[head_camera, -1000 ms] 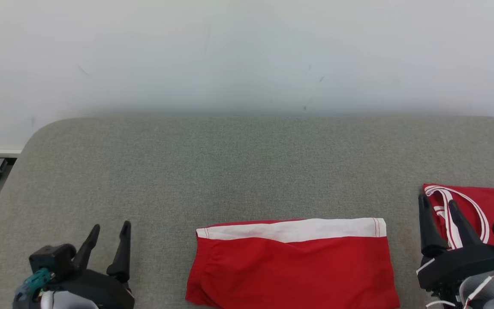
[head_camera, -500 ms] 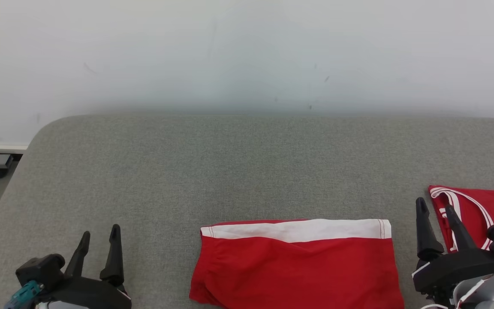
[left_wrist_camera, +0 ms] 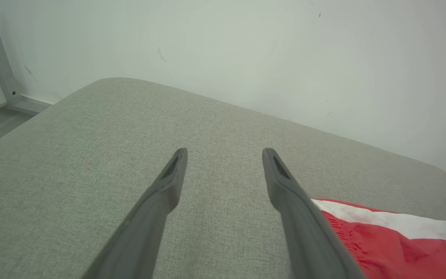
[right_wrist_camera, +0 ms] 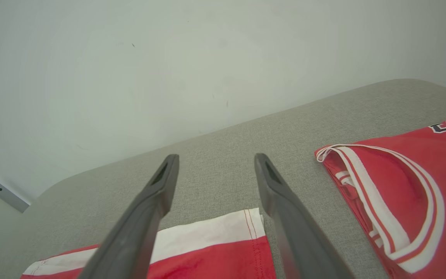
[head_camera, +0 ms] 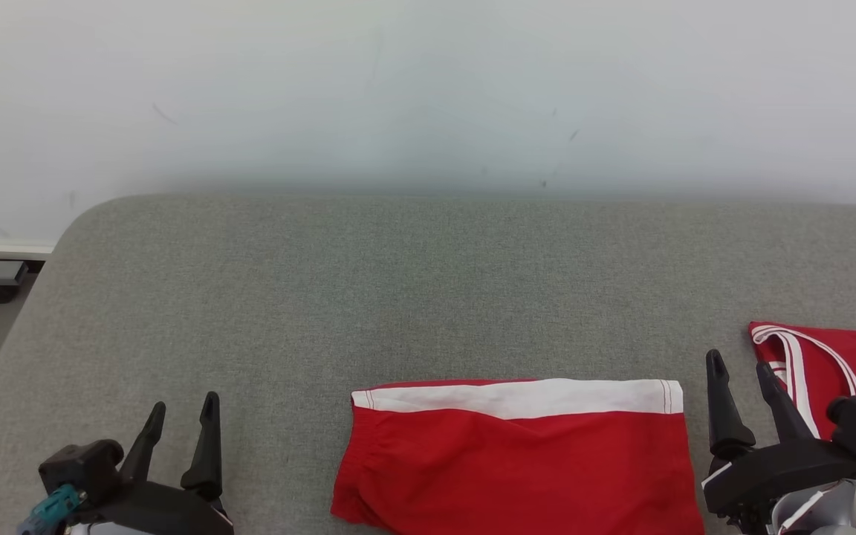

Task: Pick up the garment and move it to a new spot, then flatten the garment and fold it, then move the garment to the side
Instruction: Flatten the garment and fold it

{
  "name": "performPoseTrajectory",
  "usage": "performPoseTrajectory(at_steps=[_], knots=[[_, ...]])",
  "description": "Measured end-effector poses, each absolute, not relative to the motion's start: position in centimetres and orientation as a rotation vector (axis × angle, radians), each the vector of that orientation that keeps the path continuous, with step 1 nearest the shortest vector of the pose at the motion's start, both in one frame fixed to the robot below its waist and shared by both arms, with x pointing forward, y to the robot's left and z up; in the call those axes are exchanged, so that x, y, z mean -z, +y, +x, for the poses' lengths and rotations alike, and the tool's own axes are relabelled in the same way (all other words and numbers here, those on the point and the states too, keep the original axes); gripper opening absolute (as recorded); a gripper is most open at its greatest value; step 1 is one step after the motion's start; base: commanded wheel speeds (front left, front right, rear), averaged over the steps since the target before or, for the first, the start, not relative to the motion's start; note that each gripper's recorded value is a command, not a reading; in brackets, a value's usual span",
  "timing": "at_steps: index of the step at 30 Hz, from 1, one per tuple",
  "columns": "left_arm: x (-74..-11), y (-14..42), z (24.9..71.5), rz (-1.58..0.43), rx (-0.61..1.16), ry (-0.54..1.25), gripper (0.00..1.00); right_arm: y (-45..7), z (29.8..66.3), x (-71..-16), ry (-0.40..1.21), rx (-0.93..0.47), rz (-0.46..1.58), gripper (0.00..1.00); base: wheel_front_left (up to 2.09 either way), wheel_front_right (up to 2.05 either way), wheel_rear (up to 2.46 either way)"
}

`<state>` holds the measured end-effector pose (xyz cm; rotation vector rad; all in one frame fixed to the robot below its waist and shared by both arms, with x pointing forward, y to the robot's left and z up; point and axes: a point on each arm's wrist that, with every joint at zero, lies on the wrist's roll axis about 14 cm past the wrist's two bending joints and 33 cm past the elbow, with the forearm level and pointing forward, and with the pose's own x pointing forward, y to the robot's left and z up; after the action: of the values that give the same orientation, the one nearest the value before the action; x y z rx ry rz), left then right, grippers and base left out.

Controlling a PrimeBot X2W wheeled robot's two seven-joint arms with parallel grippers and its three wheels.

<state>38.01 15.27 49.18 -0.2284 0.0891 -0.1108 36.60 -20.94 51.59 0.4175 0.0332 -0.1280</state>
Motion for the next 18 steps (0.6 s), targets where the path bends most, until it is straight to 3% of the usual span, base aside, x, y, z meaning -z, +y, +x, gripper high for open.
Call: performPoseTrajectory(at_steps=[9, 14, 18], knots=[[-49.0, 15.0, 38.0, -0.229, 0.116, 0.111, 1.0, -20.8, 36.4, -50.5, 0.065, 0.13, 0.427, 1.0, 0.0, 0.0, 0.0], [-49.1, 14.7, 38.0, -0.228, 0.121, 0.117, 1.0, -20.0, 36.5, -48.8, 0.182, 0.09, 0.403, 1.0, 0.0, 0.0, 0.0], [-49.2, 14.8, 38.2, -0.221, 0.118, 0.116, 1.0, -19.9, 37.1, -48.1, 0.317, 0.025, 0.246, 1.0, 0.0, 0.0, 0.0]])
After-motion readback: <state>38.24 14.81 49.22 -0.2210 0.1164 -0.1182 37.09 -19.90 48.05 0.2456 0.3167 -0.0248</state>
